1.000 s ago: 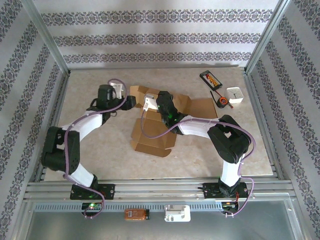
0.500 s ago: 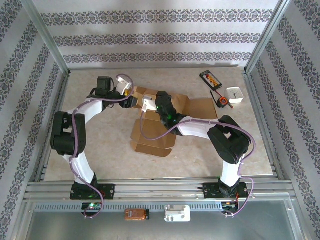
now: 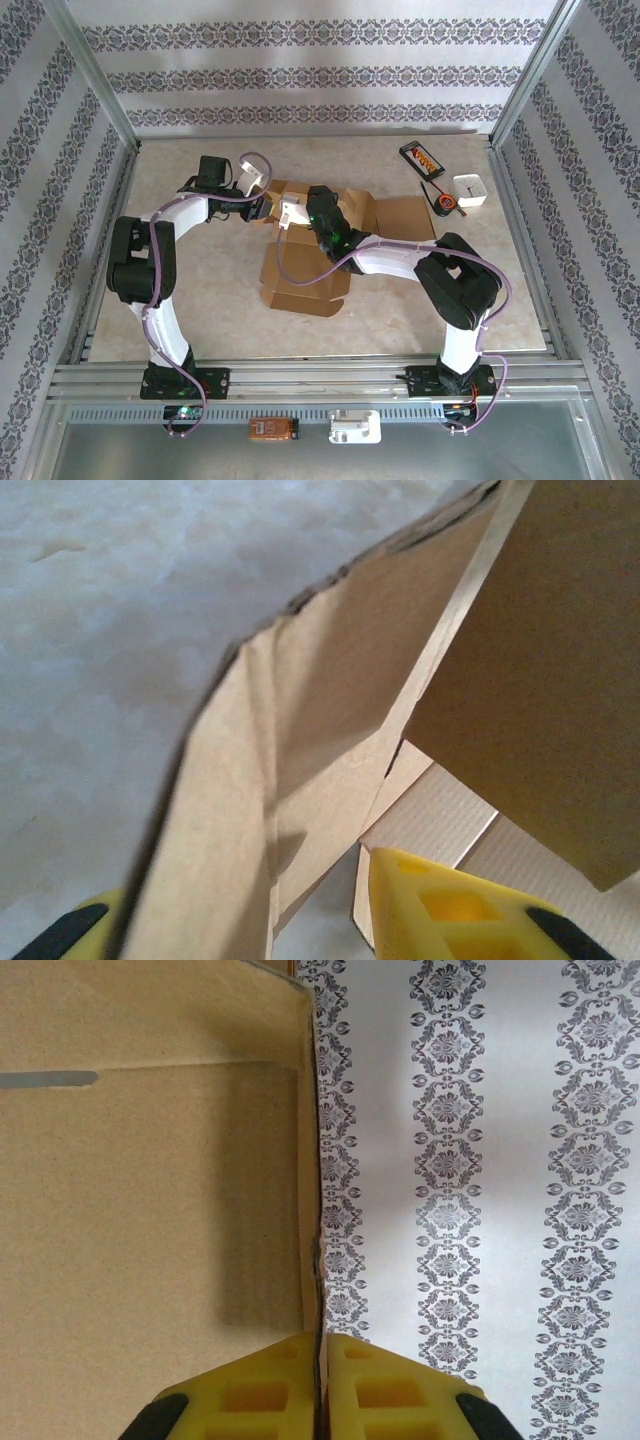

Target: Fold the paper box

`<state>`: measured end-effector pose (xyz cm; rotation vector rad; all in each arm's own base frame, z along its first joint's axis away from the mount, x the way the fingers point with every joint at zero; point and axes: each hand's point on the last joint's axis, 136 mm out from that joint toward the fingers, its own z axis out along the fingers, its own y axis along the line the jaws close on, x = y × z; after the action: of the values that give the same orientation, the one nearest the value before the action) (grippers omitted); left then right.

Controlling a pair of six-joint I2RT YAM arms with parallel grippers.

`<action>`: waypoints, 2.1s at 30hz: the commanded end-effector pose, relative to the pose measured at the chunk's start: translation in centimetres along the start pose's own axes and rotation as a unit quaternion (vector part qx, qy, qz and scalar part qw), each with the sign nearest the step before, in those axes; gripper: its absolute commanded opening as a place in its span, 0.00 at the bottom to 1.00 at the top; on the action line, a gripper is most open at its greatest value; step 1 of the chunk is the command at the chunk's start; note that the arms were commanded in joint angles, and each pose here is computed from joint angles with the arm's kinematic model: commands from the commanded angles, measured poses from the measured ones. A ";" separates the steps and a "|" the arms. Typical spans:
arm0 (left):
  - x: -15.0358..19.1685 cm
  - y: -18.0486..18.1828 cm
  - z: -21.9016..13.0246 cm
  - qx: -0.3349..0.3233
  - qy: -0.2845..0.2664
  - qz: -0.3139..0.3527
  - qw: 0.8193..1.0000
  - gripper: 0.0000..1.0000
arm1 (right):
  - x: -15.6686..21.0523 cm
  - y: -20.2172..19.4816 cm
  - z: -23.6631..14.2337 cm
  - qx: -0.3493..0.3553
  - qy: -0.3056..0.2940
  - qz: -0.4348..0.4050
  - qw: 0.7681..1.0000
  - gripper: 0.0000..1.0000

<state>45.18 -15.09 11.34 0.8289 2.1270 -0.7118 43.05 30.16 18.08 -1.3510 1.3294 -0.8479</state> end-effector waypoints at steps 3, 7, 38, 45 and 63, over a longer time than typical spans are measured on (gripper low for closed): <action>-0.6 0.4 -2.0 -0.045 0.005 0.010 0.999 0.21 | -0.6 -2.3 -0.7 0.024 -0.010 0.017 1.000 0.11; -1.0 1.3 -1.9 -0.072 0.005 -0.006 0.997 0.09 | -0.8 -2.5 -0.8 0.027 -0.010 0.014 0.999 0.11; -2.5 -4.6 0.5 -0.082 -0.075 0.266 0.958 0.00 | 1.4 -6.7 -6.7 -0.478 -0.018 0.717 0.507 0.71; -1.8 -6.2 0.8 -0.087 -0.071 0.271 0.956 0.00 | 3.5 -1.3 -5.1 -0.488 0.030 0.692 0.531 0.72; -1.4 -8.0 0.9 -0.129 -0.079 0.194 0.969 0.00 | 2.0 6.3 -6.4 -0.562 0.073 0.659 0.495 0.63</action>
<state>40.50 -19.89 11.52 1.0240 1.8135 -0.2696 36.87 27.01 15.07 -0.4647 2.5056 1.2460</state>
